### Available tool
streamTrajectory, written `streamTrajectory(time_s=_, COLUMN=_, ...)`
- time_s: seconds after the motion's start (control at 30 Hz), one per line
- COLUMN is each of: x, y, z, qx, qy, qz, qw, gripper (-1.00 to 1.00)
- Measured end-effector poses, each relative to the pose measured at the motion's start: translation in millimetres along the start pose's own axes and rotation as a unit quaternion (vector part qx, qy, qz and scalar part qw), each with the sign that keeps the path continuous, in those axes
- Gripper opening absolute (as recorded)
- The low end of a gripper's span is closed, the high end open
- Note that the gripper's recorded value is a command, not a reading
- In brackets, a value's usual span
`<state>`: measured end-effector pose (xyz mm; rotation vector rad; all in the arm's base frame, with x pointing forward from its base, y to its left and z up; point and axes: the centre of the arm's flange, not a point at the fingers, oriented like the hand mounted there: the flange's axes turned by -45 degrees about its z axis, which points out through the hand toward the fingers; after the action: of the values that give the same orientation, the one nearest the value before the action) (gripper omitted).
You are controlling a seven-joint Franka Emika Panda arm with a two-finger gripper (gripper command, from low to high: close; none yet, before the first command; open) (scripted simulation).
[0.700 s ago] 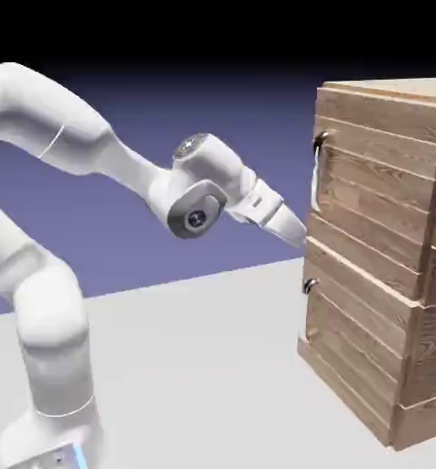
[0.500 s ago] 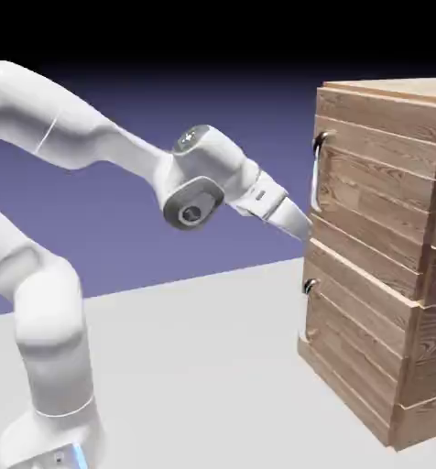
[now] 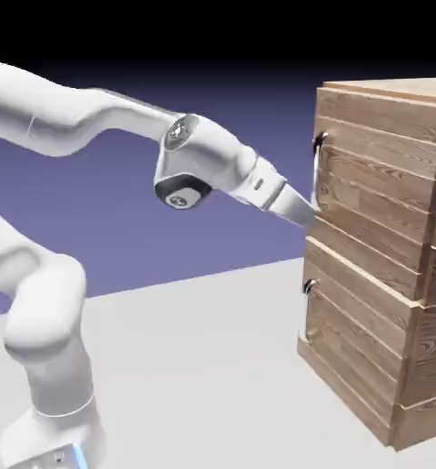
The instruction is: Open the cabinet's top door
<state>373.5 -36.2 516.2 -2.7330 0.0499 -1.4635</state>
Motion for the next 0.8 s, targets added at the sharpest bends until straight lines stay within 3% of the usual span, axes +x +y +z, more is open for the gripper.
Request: streamTrajectory(time_s=0.8, x=-1.7, y=-28.9, z=-8.9, qx=0.011, qy=0.158, qz=0.0, qw=0.987, gripper=0.0)
